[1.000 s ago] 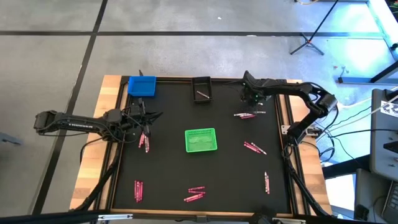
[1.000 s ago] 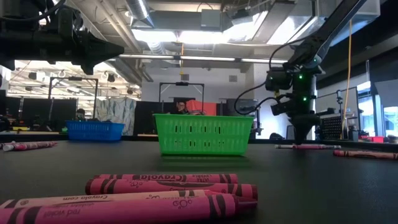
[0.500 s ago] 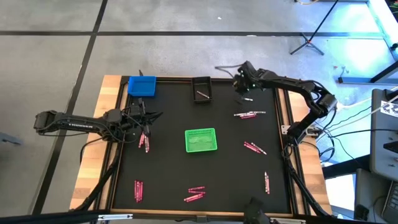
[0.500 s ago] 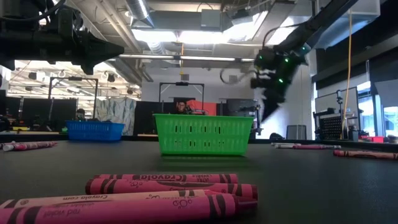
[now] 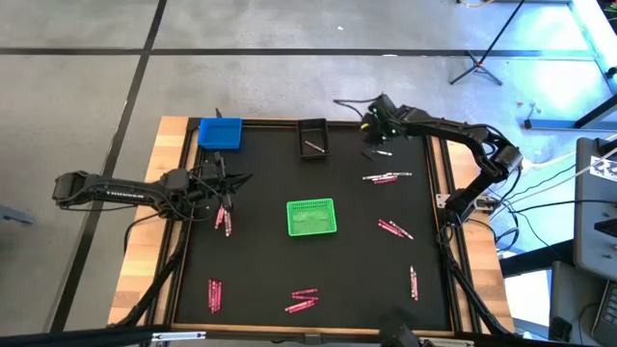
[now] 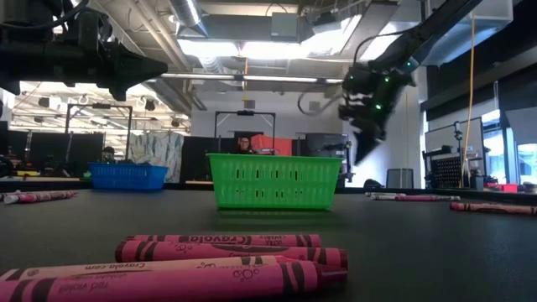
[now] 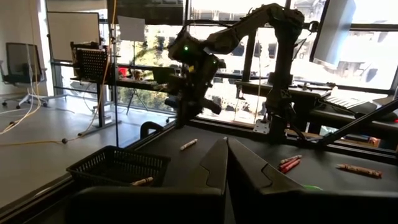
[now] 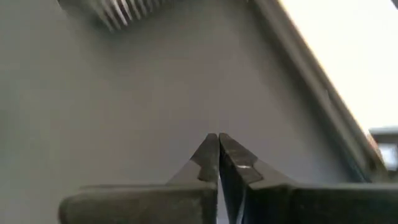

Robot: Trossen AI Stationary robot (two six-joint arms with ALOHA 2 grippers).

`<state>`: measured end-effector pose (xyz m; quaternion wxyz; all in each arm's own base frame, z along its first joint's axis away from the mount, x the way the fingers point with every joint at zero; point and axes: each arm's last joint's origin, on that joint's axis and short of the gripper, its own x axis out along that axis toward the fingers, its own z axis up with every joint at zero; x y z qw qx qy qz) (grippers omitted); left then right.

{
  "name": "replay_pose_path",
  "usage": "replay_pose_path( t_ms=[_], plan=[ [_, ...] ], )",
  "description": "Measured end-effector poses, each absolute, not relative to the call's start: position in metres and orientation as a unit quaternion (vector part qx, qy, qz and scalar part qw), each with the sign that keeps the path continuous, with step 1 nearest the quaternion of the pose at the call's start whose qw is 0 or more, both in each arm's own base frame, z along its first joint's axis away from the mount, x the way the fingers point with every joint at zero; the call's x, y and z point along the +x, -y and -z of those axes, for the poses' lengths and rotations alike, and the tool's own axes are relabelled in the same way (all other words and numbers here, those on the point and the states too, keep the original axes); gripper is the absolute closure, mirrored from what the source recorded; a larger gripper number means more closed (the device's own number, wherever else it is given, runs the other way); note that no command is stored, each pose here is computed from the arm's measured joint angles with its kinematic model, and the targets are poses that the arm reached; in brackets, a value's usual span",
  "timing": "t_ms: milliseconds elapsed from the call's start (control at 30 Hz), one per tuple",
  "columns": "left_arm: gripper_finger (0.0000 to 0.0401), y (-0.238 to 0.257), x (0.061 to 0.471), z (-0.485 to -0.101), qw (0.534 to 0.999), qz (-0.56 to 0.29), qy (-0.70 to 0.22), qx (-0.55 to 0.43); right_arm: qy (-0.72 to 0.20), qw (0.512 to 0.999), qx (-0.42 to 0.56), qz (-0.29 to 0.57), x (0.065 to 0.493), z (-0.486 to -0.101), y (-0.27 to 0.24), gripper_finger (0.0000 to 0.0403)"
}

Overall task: Sort crayons
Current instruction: Put the white crayon into the black bin

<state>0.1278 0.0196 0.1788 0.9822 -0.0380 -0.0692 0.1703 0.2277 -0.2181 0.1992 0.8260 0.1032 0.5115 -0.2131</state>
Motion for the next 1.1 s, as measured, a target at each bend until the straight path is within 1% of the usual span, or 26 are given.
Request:
replay_pose_path(
  t_ms=[67, 167, 300, 400, 567, 733, 933, 1100],
  plan=[
    [0.0401, -0.019, 0.128, -0.179, 0.983, -0.167, 0.069, -0.038, -0.558, 0.794, 0.104, 0.219, 0.220, -0.195, 0.214, 0.0383],
    [0.0401, -0.019, 0.128, -0.179, 0.983, -0.167, 0.069, -0.038, -0.601, 0.760, 0.103, 0.225, 0.213, -0.192, 0.209, 0.0346],
    [0.0401, -0.019, 0.128, -0.179, 0.983, -0.167, 0.069, -0.038, -0.608, 0.756, 0.087, 0.227, 0.212, -0.189, 0.209, 0.0301],
    [0.0401, -0.019, 0.128, -0.179, 0.983, -0.167, 0.069, -0.038, -0.604, 0.764, 0.073, 0.215, 0.211, -0.182, 0.208, 0.0284],
    [0.0401, -0.019, 0.128, -0.179, 0.983, -0.167, 0.069, -0.038, -0.596, 0.779, 0.056, 0.188, 0.211, -0.173, 0.206, 0.0280],
    [0.0401, -0.019, 0.128, -0.179, 0.983, -0.167, 0.069, -0.038, -0.584, 0.787, 0.046, 0.192, 0.212, -0.166, 0.207, 0.0279],
    [0.0401, -0.019, 0.128, -0.179, 0.983, -0.168, 0.070, -0.038, -0.621, 0.763, 0.038, 0.177, 0.215, -0.142, 0.211, 0.0279],
    [0.0401, -0.019, 0.128, -0.179, 0.983, -0.167, 0.070, -0.040, -0.633, 0.754, 0.030, 0.174, 0.216, -0.135, 0.214, 0.0283]
  ],
)
